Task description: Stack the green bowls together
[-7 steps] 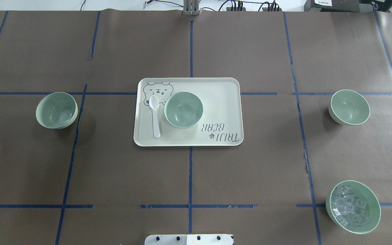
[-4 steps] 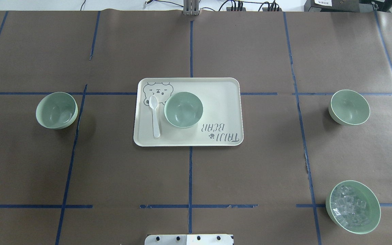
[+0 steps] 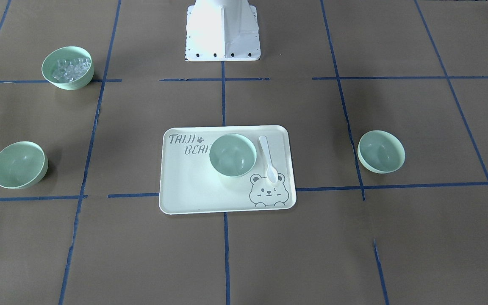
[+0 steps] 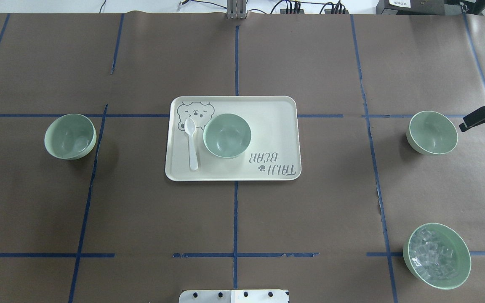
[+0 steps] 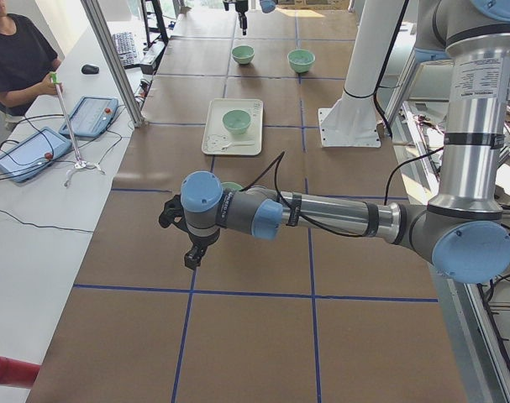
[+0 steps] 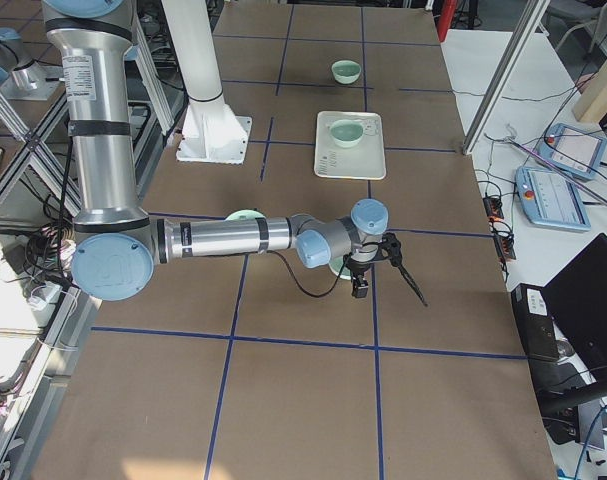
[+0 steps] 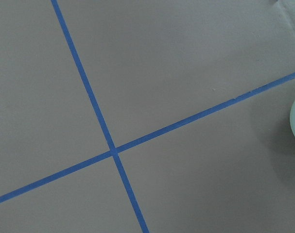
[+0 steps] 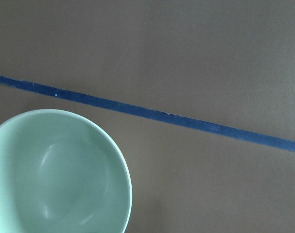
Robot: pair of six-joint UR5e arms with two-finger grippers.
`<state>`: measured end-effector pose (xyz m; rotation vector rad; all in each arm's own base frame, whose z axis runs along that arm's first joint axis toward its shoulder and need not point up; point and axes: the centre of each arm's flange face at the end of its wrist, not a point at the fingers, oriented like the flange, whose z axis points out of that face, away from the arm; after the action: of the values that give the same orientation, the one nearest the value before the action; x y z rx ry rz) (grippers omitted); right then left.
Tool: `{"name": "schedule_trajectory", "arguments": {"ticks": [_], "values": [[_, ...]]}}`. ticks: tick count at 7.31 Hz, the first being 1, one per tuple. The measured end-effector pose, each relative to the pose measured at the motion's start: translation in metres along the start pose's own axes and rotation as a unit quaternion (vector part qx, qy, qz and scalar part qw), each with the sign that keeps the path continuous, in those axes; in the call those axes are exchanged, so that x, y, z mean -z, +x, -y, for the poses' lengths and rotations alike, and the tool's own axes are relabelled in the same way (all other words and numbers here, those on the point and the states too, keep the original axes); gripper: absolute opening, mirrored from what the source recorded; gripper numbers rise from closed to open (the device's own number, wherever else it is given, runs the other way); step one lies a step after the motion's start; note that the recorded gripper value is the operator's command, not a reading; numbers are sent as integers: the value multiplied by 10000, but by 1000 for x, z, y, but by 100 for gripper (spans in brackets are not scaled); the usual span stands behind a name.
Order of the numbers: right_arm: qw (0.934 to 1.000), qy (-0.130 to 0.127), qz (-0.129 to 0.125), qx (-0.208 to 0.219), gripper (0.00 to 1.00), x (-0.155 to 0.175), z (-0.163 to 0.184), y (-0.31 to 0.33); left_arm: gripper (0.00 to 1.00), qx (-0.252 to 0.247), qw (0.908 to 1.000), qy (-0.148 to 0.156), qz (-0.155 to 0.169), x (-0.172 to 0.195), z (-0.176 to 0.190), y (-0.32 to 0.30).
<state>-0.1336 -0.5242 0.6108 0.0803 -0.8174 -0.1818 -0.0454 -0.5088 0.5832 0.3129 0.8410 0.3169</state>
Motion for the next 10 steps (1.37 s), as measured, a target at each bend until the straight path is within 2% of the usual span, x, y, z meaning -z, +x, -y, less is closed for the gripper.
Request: {"name": "schedule_trajectory", "arguments": {"ticks": [3,4,5,6,8,10], "values": [[9993,1,83,-376,89,-28,-1,-9,100,-9,10000,22,5,2,1,2],[9992,-41,87,-391,74,-35,0,-11,100,-10,10000,27,6,3,1,2],[9992,-87,86,-387,14,-41,2,-13,100,-8,10000,30,7,3,1,2],[9990,-114,90,-424,0,-45,6,-16,100,-10,10000,32,6,3,1,2],[9976,-122,120,-664,0,-48,10,-26,100,-16,10000,33,5,3,1,2],[9968,-23,215,-774,0,-44,12,-36,100,-27,10000,38,2,4,2,3]]}}
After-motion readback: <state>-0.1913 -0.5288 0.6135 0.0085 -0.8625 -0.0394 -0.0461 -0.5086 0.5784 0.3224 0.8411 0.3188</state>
